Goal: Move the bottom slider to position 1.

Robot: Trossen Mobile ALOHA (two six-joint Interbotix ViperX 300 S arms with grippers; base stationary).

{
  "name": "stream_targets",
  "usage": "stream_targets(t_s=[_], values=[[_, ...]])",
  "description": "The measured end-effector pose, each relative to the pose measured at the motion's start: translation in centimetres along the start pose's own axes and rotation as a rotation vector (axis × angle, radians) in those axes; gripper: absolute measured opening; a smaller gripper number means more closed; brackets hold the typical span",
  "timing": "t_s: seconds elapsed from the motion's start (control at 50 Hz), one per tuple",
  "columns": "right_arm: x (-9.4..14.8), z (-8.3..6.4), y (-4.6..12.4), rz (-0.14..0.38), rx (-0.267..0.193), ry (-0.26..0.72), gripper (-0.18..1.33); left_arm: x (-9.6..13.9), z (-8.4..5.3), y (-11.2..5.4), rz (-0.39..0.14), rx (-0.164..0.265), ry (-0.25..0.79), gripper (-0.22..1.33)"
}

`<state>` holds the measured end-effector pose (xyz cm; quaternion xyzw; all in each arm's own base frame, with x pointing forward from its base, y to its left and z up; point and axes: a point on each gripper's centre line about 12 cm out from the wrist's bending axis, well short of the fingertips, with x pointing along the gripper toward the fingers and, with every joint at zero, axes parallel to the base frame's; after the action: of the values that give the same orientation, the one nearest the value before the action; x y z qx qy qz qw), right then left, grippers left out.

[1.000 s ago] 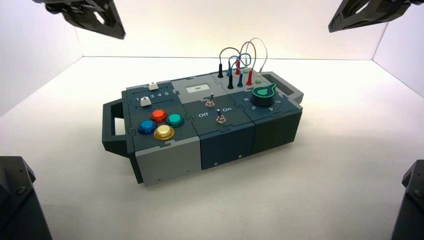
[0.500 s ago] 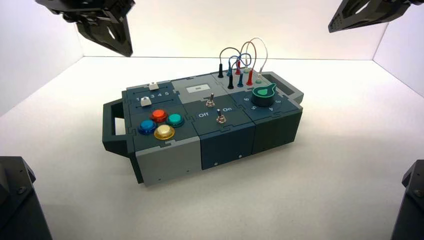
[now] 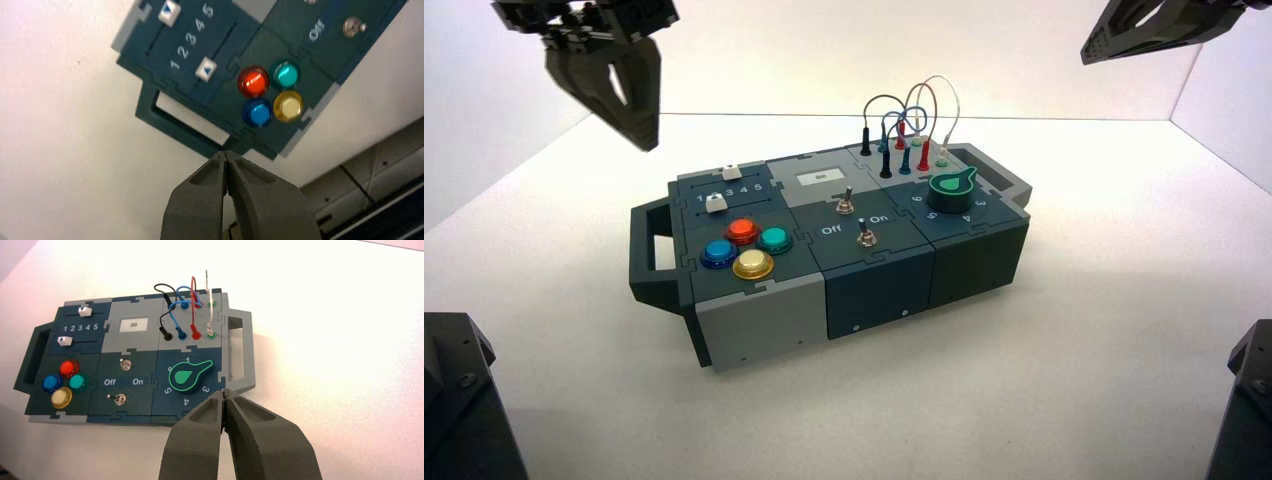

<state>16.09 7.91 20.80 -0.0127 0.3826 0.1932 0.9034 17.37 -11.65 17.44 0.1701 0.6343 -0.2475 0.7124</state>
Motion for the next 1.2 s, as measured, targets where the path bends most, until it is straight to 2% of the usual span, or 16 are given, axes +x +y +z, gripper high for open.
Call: stream_targets(t_s=[0.14,0.22,0.38,0.54,0.68,0.74,0.94,1.2], values=[[0.0,-0.1,0.0,0.001,-0.001,0.002,-0.14,0.5,0.5,0.1,0.001,0.0,0.003,-0.16],[0.0,0.0,0.0,0.0,0.0,0.0,-0.14,1.0,1.2,0.1,0.002,0.001,-0.001,-0.16],[-0.1,0.0,0.0,0.001,-0.001,-0.003,-0.14,2.2,2.1,0.2,0.0,0.003,0.038,-0.16],[-0.1,0.0,0.0,0.001,-0.001,-0.003,-0.14,3.4,3.1,0.3,-0.002,0.021,0.08,-0.16],[-0.1,0.0,0.0,0.0,-0.001,-0.003,-0.14,4.4,4.4,0.3,-0.003,0.042,0.09,-0.16],[-0.1,0.0,0.0,0.001,-0.001,-0.003,-0.14,4.4,4.5,0.3,-0.003,0.042,0.088,-0.16],[-0.1,0.0,0.0,0.002,-0.001,-0.004,-0.14,5.6,7.0,-0.3,-0.003,0.074,0.079,-0.16],[-0.1,0.1,0.0,0.002,-0.001,-0.006,-0.14,6.4,8.2,-0.3,-0.001,0.086,0.08,-0.16]])
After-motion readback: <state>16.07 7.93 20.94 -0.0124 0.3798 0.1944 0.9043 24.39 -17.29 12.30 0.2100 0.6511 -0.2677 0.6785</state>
